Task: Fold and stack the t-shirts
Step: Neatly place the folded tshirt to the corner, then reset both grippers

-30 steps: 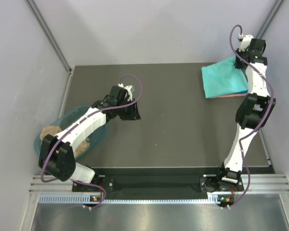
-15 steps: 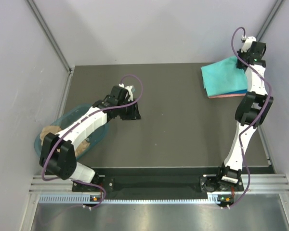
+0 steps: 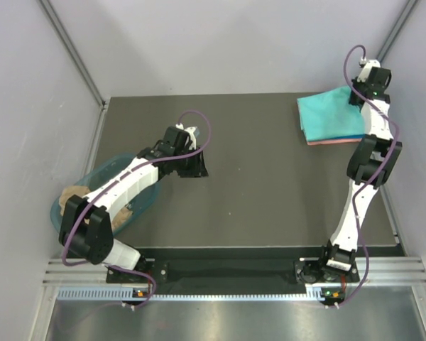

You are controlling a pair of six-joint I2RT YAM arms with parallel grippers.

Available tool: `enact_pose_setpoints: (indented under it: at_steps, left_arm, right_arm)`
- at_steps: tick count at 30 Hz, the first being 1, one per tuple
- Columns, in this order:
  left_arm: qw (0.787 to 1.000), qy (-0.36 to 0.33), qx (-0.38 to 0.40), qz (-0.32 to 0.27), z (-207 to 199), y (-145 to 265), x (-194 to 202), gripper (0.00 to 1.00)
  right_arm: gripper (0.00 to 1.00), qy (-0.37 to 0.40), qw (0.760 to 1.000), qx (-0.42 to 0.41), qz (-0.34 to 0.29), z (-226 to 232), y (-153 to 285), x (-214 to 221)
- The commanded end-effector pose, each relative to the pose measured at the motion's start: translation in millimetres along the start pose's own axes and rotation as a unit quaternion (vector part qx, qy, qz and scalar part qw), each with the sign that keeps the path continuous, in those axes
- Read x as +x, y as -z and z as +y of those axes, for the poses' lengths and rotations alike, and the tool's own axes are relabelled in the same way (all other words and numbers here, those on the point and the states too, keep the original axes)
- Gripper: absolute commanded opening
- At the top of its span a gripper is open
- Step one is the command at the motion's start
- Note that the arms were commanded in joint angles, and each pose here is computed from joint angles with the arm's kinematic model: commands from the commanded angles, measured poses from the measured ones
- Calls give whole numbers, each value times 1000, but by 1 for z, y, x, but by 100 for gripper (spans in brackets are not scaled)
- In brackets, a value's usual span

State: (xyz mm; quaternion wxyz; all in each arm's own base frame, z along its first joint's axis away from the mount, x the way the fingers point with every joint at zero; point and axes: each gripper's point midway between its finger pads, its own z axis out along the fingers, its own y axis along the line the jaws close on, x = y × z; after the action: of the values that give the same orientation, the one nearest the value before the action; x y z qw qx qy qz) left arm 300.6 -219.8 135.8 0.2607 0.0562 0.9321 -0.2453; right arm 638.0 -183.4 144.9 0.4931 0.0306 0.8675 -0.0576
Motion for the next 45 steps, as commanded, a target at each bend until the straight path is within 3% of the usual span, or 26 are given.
enact_pose_setpoints:
  at_steps: [1,12,15,16,19,22,27,33,34,36,37,39,41,42,43,45]
  left_arm:
    - [999,-19,23,-27,-13,4,-17,43]
    - [999,-19,28,-25,-16,4,-17,44]
    - [999,-20,31,-24,-17,3,-17,44]
    - [999,-19,31,-25,-17,4,-18,45]
    - [999,-21,35,-33,-21,8,-23,45]
    - [998,-22,41,-43,-25,14,-28,45]
    - [997,-24,53,-53,-32,22,-31,46]
    - [994,-31,83,-68,-47,39,-37,46]
    - [992,-36,90,-78,-51,47,-40,46]
    - [989,-50,103,-90,-57,55,-44,47]
    - [987,-57,106,-104,-60,63,-48,47]
    - [984,-64,100,-131,-60,74,-58,47]
    - [979,-68,106,-162,-65,91,-66,47]
    - [975,-70,108,-183,-67,97,-73,47]
    - [971,-72,111,-201,-69,108,-75,47]
    - [965,-71,117,-223,-73,119,-80,48]
  right_arm:
    - [0,-21,998,29,-43,-24,6,-23]
    - [0,-39,997,36,-51,-32,5,-22]
    - [18,-41,997,33,-53,-30,3,-23]
    - [33,-41,997,33,-55,-30,4,-25]
    - [56,-50,996,29,-69,-28,16,-41]
    - [67,-57,994,25,-84,-18,37,-62]
    - [67,-59,994,11,-88,17,65,-77]
    - [35,-80,995,-23,-47,67,102,-60]
    - [25,-86,995,-25,-52,71,117,-66]
    - [18,-111,993,-38,-15,89,129,-44]
    - [18,-117,992,-45,-24,95,151,-53]
    - [21,-140,988,-64,17,121,169,-26]
    - [35,-165,981,-97,26,144,210,-24]
    - [43,-163,978,-115,55,164,219,0]
    - [55,-162,978,-123,46,171,249,-4]
    - [65,-157,975,-142,70,200,273,25]
